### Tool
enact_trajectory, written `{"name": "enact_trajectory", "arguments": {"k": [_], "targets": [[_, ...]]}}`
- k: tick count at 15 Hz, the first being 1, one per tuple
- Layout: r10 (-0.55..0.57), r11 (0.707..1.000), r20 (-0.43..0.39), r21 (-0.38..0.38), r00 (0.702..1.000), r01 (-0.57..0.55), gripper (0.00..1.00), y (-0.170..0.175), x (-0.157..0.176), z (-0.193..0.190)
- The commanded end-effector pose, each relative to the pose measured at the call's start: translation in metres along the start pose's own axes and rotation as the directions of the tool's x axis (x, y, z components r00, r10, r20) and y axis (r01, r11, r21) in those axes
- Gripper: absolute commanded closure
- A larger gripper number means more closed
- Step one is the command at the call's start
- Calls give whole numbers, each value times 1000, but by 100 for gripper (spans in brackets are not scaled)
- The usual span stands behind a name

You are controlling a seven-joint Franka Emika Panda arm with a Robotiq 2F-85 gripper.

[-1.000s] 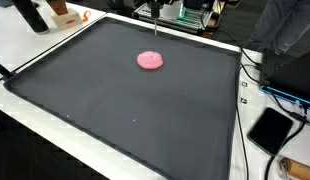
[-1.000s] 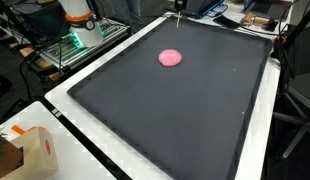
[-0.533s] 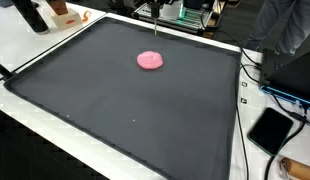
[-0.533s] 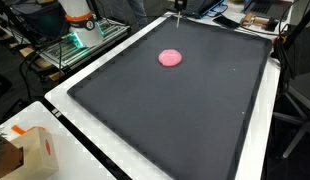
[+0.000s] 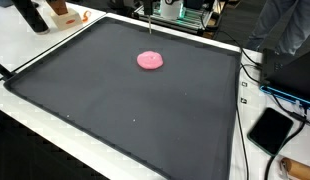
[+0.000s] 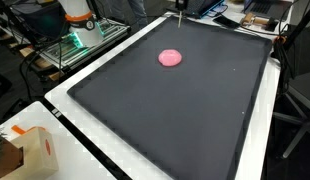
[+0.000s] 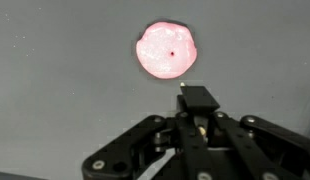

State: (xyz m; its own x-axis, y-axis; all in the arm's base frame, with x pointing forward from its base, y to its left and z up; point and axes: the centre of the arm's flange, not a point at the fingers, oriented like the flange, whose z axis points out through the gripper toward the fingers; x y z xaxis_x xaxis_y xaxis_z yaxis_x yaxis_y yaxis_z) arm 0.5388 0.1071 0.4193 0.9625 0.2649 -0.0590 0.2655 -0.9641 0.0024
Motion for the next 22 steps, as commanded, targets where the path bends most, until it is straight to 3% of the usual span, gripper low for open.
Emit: {"name": "enact_trajectory", "arguments": {"k": [1,11,22], "targets": [[45,993,-9,109,999,-44,97,32,0,3],[72,912,-15,406,997,-60,97,135,-8,46],[37,848,130,521,991,-100,97,174,-17,108]]}}
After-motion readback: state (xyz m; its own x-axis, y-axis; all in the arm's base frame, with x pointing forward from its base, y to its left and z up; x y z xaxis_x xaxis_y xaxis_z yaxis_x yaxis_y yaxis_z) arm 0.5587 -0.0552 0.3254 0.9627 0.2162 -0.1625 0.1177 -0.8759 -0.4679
